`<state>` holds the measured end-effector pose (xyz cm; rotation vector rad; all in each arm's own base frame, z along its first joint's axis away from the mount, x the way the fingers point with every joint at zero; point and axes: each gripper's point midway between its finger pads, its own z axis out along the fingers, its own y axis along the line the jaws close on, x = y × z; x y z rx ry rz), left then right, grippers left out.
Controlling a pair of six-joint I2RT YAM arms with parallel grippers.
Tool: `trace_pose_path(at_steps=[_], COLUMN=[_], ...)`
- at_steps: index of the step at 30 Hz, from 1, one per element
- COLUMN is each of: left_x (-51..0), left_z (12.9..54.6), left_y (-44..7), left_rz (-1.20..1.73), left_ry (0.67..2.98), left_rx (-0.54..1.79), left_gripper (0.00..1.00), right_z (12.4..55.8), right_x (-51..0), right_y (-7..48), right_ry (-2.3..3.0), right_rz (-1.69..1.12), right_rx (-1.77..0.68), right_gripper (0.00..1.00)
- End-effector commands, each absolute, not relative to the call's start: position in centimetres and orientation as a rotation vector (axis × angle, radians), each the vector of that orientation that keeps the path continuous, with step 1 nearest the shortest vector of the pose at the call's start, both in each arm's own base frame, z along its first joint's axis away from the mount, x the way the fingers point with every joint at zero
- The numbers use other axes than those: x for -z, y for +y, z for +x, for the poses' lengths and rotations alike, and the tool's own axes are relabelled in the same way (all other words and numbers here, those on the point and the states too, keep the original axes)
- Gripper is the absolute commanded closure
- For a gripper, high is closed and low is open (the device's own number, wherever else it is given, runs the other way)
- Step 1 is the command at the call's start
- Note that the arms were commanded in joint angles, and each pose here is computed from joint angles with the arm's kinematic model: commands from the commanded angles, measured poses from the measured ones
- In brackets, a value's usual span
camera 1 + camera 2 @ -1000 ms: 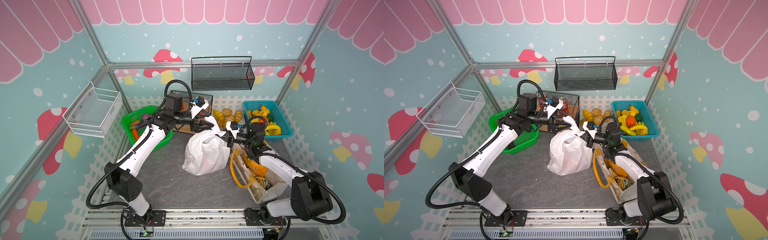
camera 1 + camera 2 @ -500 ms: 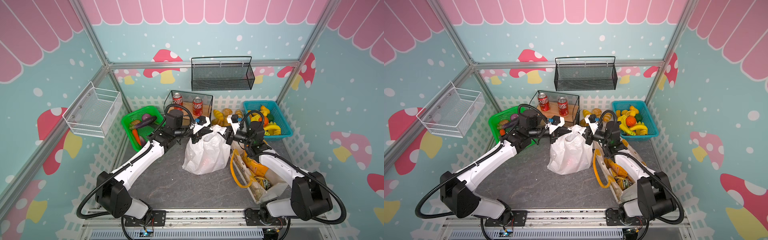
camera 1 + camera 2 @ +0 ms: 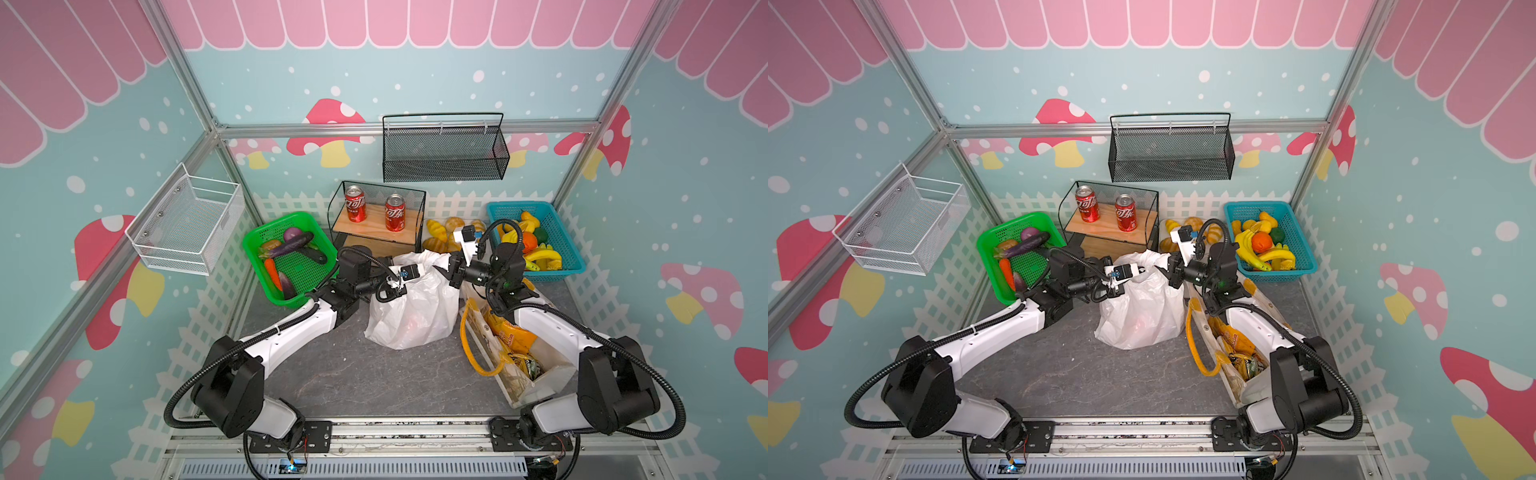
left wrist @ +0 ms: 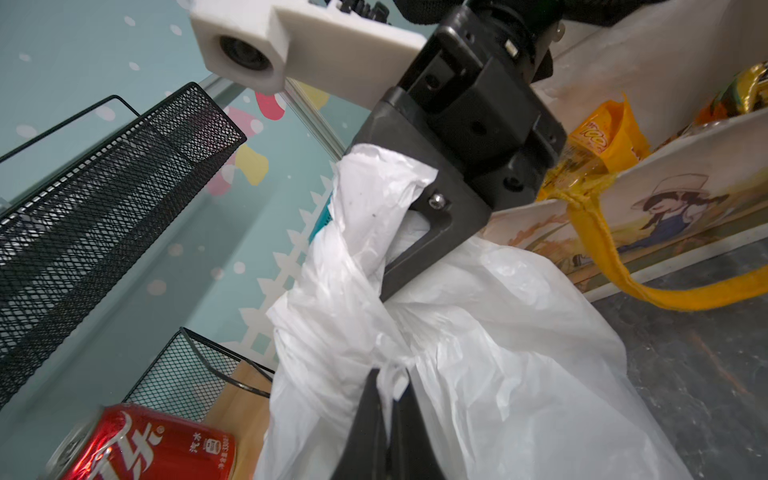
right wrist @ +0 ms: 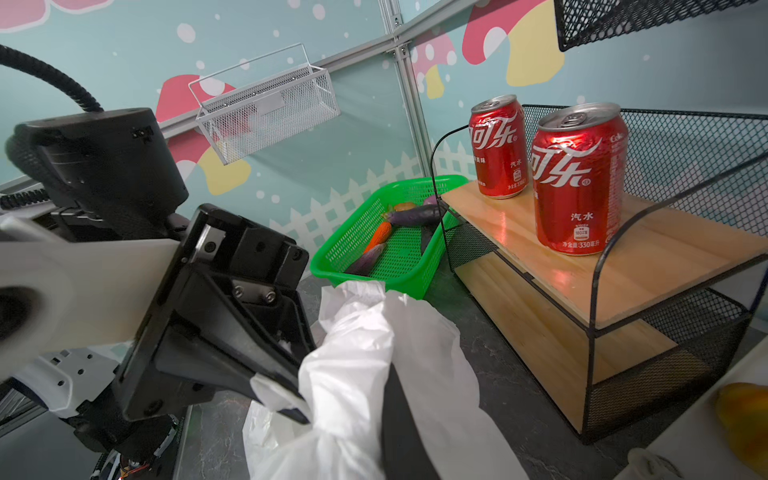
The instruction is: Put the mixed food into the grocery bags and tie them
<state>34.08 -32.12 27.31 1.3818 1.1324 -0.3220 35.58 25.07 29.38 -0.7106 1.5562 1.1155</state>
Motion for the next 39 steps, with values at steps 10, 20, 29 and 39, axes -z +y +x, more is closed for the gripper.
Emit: trace_pose_path(at_steps=[10,20,29,39], left_x=[-26.2,-26.5,-26.1,-25.8], left_z=[35.2,35.1,35.1,35.2], left_y=[-32.0,-31.9,-32.1,-32.1], left_rz=[1.434,1.431,1.446,1.462], left_ry=[1.092,1.089,1.091,1.1], left_rx=[0.198,0.208,0.218,0.202], left_gripper=[0.99,0.99,1.0,1.0], right_z=[36.3,36.3,35.4,37.8], right_x=[-29.3,-27.7,-28.9,-29.3], right_y=[25.1,23.5,24.5,25.9], right_ry=[1.487,1.479,1.411,1.433], right_rz=[-0.858,-0.933,-0.95,-0.868], right_rx=[-0.958,-0.741,-0.837,-0.866], right_gripper=[0.77,0.55,0.39,0.32])
